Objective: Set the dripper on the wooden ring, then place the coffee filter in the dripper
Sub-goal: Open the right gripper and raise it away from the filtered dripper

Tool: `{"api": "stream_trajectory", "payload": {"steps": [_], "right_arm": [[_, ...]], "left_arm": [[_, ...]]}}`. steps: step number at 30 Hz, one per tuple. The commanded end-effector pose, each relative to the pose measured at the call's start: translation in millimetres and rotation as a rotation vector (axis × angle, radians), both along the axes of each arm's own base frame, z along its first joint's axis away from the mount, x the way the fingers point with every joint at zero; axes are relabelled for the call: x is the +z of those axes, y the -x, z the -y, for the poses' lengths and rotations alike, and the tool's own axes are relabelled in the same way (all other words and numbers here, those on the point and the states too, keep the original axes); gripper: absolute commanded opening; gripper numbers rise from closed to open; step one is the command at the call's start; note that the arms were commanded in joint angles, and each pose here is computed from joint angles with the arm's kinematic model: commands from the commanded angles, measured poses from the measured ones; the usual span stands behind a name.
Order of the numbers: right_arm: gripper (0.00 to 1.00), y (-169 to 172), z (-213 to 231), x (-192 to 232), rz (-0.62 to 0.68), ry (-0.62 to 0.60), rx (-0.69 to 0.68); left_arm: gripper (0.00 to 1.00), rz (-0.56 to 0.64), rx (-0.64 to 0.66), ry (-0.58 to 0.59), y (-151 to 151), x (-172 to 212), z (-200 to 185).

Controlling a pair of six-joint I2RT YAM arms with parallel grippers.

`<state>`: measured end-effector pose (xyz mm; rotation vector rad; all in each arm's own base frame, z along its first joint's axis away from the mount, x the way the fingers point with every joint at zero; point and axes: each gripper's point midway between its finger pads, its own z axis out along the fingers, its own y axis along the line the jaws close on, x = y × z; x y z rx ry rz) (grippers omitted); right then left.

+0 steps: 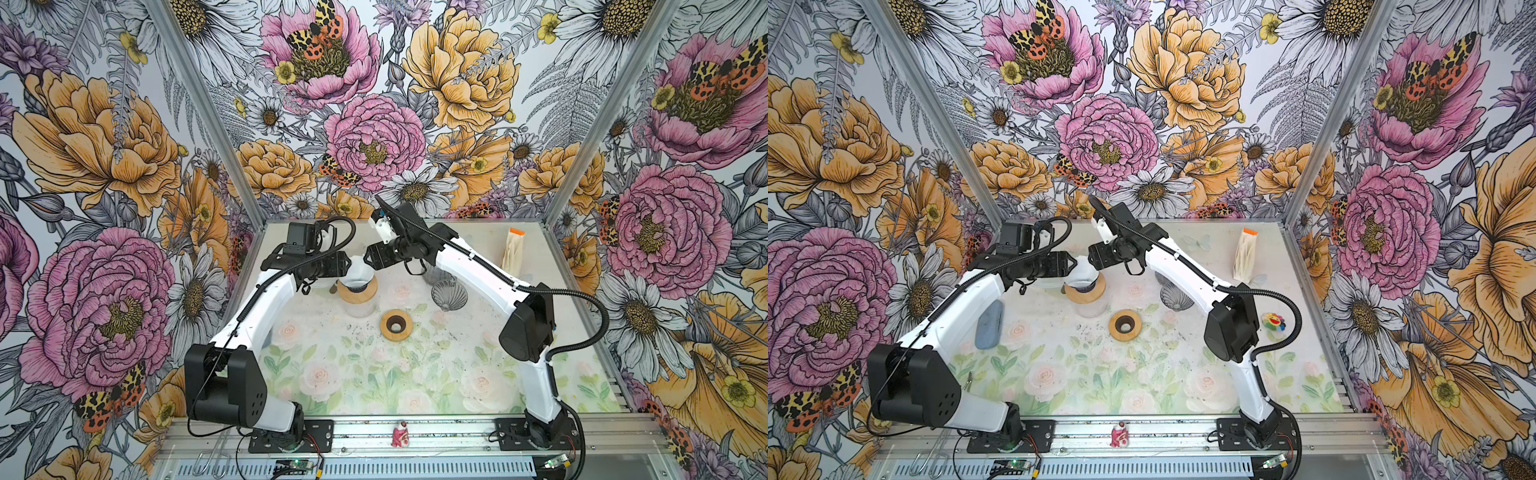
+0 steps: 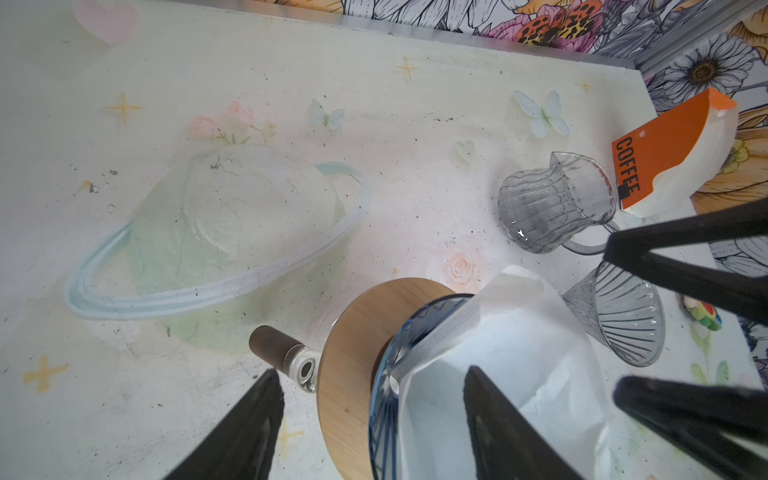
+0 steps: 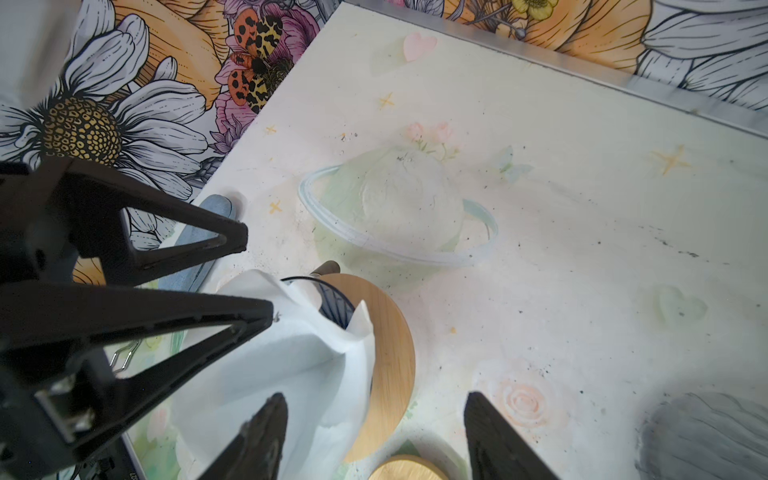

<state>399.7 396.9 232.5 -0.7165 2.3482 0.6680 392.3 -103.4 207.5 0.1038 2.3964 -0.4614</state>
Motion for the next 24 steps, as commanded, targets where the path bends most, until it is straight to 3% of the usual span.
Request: {"api": "stream_trajectory", "payload": {"steps": [1,14,24], "right_arm": [[0.7,-2.3,9.4,33.9,0.124,-0.015,-0.022],[0.73,-14.8,58.9,59.6,0.305,0.006,-0.191],[0.75,-2.9,104.2,54.4,0.242,-0.064,-0.21]], "left_arm": [[0.75,0.108,-0.016,0.008,0.8,39.1,5.8],[0.94,0.316,-0.085,-0.036,10.4,102.9,28.0],[0.99,0.38,-0.157,-0.012,25.3,125.2,52.2]]}}
